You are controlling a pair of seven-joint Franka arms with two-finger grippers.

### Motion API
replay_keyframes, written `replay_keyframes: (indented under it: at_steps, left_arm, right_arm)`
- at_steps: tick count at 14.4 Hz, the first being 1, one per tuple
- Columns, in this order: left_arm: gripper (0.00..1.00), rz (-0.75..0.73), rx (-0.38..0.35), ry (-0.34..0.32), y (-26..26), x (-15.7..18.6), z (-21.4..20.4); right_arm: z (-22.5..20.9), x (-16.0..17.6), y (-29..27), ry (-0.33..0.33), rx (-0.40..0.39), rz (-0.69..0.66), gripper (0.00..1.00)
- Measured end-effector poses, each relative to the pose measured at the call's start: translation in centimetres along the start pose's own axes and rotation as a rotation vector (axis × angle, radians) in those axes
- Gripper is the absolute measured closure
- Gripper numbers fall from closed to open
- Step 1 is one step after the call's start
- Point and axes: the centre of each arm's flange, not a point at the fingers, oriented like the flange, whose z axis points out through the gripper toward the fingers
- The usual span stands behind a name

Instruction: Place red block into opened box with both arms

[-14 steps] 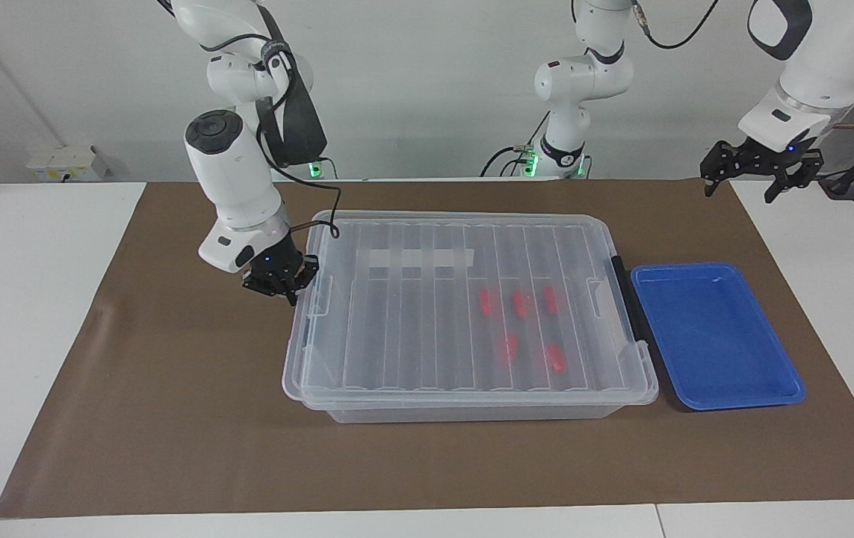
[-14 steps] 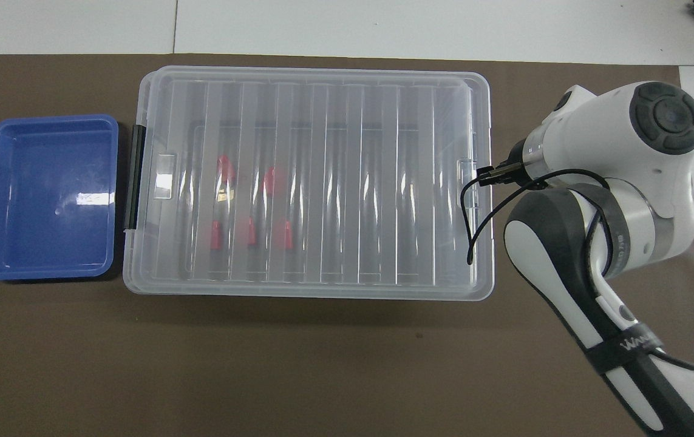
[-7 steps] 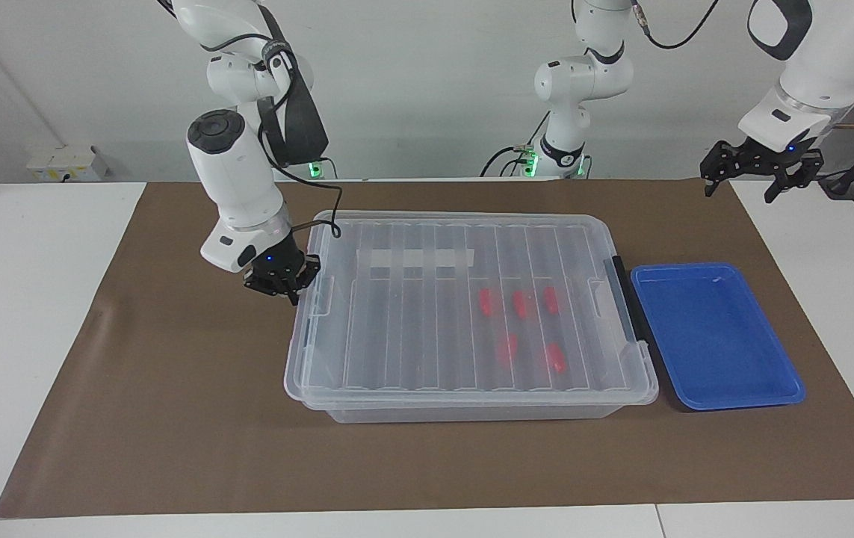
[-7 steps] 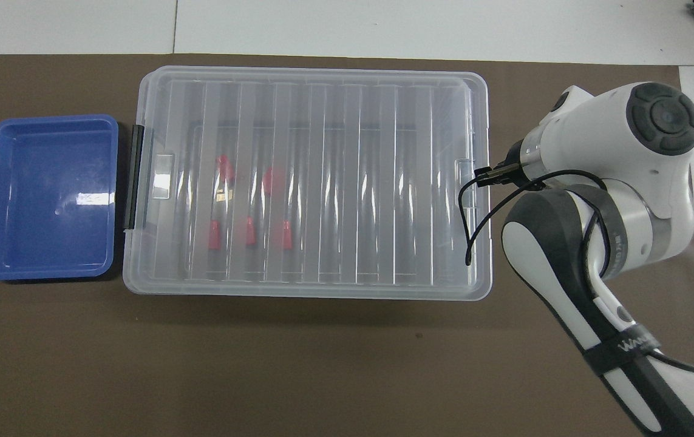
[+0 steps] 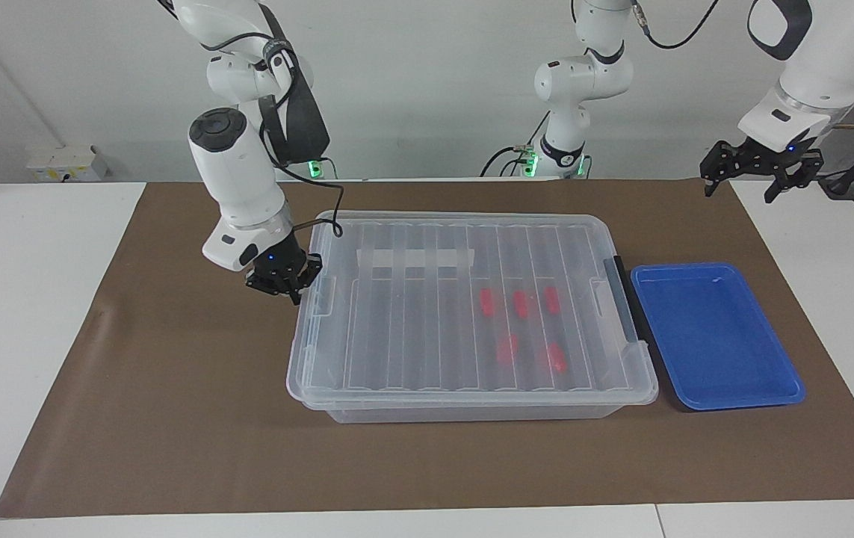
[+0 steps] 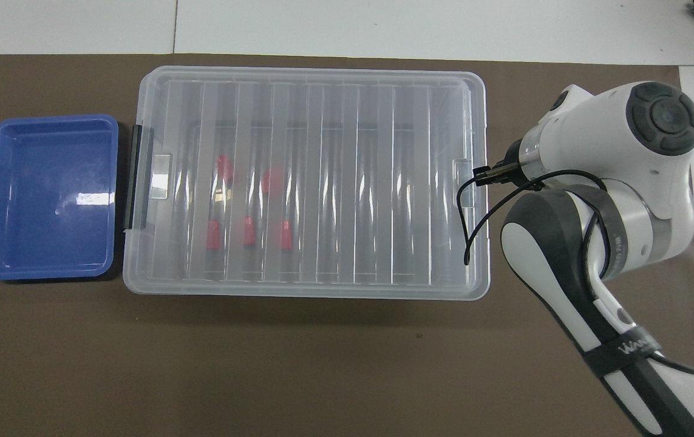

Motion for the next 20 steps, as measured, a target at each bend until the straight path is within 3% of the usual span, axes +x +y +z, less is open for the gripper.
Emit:
replay_keyframes:
  at_steps: [7,11,16,17,20]
  left_arm:
    - [0.00,0.000,0.000,0.000,0.0,0.0,0.0]
    - [0.00,0.000,0.000,0.000,0.0,0.0,0.0]
    - [0.00,0.000,0.000,0.000,0.0,0.0,0.0]
    - [0.00,0.000,0.000,0.000,0.0,0.0,0.0]
    - [0.00,0.000,0.000,0.000,0.0,0.0,0.0]
  right_arm:
    - [-5.8,-1.9,3.9,0.007,-0.038,0.204,0.99]
    - [-8.7,-3.3,8.8,0.005,-0.059,0.296,0.62]
    - [-14.4,-5.2,11.4,-0.044,-0.066,0.355,0.08]
    - [-15.4,-5.6,11.6,-0.047,-0.066,0.362,0.00]
    - [-17.9,-6.7,12.1,-0.076,-0.067,0.377,0.00]
